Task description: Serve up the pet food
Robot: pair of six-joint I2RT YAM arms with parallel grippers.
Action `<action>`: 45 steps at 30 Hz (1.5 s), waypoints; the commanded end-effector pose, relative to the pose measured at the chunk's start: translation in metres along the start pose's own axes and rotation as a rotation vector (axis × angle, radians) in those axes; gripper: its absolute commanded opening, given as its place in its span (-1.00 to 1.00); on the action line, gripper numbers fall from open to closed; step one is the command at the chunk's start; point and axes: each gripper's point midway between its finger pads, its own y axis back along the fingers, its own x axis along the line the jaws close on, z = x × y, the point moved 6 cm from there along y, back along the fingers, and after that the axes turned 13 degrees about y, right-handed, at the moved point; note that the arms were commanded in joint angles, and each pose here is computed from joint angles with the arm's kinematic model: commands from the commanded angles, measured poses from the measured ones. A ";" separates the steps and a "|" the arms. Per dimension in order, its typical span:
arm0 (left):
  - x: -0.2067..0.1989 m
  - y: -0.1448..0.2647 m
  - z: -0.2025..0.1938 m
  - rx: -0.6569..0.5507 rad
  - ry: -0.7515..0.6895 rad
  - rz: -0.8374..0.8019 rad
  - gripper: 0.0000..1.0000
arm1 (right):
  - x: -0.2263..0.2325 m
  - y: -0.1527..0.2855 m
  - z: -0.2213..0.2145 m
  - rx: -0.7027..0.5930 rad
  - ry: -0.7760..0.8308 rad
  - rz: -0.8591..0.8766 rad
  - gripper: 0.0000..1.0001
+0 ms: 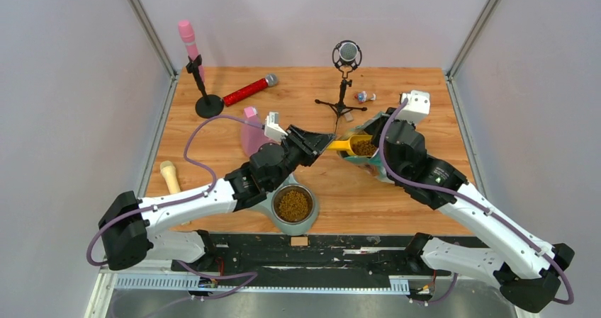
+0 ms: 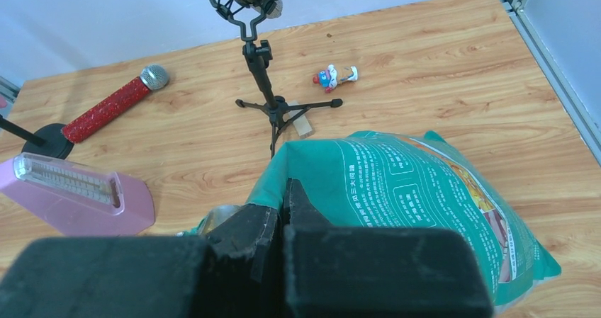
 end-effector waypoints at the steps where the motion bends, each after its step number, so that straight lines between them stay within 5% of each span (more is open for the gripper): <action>1: -0.037 -0.003 0.024 -0.183 0.149 -0.117 -1.00 | 0.007 0.006 0.050 -0.139 -0.172 0.044 -1.00; 18: -0.010 0.035 0.045 -0.254 0.414 -0.122 -1.00 | 0.002 0.008 0.050 -0.144 -0.179 0.025 -1.00; 45: 0.002 0.053 0.038 -0.096 0.594 -0.384 -1.00 | -0.006 0.017 0.059 -0.171 -0.218 0.041 -1.00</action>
